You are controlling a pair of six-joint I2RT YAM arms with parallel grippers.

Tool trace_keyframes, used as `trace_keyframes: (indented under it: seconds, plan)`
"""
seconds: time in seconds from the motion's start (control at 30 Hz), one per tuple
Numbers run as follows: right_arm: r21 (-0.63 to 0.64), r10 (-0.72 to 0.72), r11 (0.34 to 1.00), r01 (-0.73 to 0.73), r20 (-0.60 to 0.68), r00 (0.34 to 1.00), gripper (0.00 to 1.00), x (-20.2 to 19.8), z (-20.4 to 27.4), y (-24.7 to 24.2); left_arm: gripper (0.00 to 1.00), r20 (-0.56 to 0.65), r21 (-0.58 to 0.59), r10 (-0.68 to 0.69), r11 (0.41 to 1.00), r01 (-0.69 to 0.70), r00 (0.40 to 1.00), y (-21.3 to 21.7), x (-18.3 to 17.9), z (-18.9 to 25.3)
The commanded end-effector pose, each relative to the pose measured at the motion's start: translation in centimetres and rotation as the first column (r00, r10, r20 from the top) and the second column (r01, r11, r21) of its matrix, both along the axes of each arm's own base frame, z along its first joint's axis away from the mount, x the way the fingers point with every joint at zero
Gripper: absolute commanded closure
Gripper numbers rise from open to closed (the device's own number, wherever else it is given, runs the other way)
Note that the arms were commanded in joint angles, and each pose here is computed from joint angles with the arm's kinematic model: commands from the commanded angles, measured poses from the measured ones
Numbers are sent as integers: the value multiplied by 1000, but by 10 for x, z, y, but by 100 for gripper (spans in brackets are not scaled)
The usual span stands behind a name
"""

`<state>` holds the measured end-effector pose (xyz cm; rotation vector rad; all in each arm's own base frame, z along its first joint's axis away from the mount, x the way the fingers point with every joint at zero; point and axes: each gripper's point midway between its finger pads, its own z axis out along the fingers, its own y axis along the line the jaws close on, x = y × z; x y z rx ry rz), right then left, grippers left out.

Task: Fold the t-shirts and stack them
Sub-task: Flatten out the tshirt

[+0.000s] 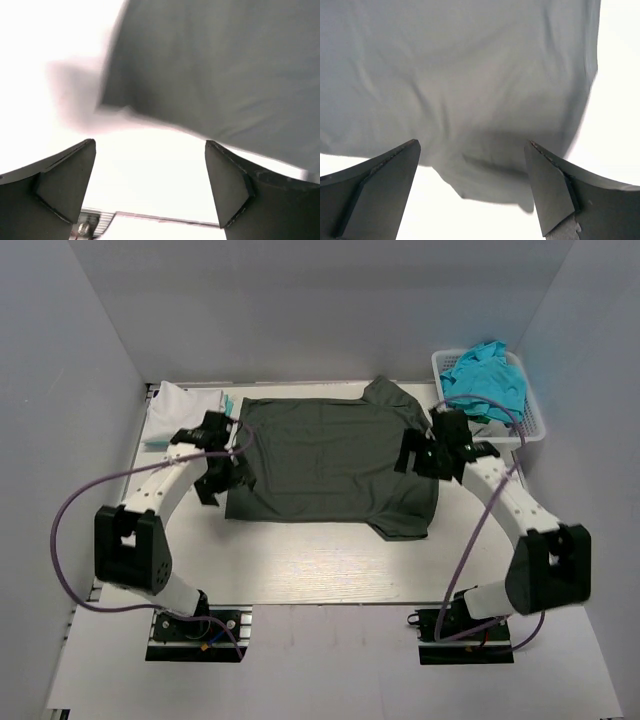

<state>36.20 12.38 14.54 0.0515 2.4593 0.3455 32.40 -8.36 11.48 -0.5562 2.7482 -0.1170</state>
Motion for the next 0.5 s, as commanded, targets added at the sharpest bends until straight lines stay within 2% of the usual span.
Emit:
trace_keyframes:
  seconds: [0.0,0.07,0.1,0.17,0.23,0.33,0.47]
  plan:
    - [6,-104,994,106,-118,988,10,-60,-30,-21,0,-68,88,144,986,-138,987,29,-55,-21]
    - [37,-87,995,96,-184,979,10,-86,-46,-18,0,-80,97,190,979,-182,979,37,-74,-37]
    - [46,-84,995,94,-187,979,10,-102,-51,-20,0,-55,92,221,972,-215,974,43,-76,-37]
    - [76,-80,993,95,-184,980,10,-110,-50,-17,0,-55,80,279,958,-274,959,46,-80,-50]
    - [84,-84,991,101,-189,978,10,-118,-53,-18,0,-32,66,305,951,-303,952,49,-74,-51]
    - [98,-81,990,100,-185,979,10,-120,-50,-17,0,18,-6,324,946,-324,946,46,-44,-53]
    - [75,-99,990,115,-192,976,10,-120,-48,-21,0,31,-34,317,948,-316,948,43,-27,-54]
